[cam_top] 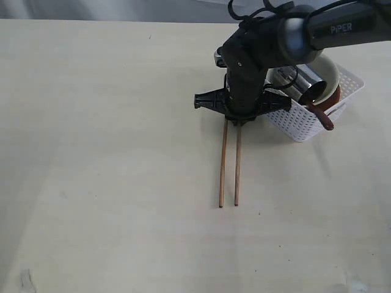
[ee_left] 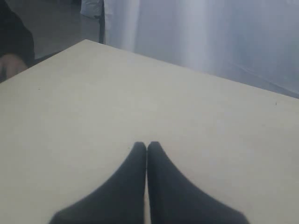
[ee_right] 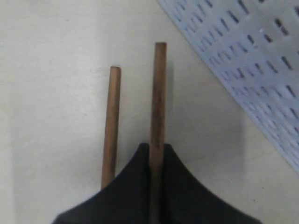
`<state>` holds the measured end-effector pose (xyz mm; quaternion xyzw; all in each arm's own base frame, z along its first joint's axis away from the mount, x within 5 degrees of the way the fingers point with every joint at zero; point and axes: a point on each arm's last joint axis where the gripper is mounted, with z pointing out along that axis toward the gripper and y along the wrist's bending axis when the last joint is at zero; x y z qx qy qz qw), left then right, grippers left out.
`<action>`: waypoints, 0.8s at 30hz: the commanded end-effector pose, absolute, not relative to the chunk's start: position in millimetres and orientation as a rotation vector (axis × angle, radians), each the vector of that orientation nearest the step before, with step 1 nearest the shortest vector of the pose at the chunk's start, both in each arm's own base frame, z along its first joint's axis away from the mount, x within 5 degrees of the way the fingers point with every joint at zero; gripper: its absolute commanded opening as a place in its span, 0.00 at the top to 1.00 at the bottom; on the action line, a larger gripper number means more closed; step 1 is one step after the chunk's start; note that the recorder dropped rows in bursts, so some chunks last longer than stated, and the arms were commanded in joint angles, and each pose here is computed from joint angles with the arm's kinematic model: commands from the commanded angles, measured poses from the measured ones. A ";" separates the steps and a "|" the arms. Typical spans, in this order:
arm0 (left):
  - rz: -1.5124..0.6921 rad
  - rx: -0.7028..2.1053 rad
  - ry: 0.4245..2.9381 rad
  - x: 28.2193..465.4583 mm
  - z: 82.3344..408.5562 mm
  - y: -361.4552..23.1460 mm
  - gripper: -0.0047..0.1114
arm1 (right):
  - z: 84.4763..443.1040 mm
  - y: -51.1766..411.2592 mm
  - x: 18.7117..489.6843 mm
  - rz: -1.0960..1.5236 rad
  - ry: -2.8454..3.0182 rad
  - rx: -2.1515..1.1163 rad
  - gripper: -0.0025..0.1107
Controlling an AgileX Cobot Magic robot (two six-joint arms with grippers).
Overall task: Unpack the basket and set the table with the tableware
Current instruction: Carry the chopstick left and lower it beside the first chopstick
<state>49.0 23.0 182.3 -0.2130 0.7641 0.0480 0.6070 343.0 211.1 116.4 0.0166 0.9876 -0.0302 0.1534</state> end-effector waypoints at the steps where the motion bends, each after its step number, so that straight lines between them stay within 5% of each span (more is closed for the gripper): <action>1: 0.110 -0.480 1.760 49.1 182.6 22.7 0.96 | 110.5 209.2 347.1 -0.093 2.821 0.074 0.98; 24: 0.110 -0.480 1.760 49.1 182.6 22.7 0.96 | 107.5 204.9 347.5 -0.172 2.820 0.041 0.95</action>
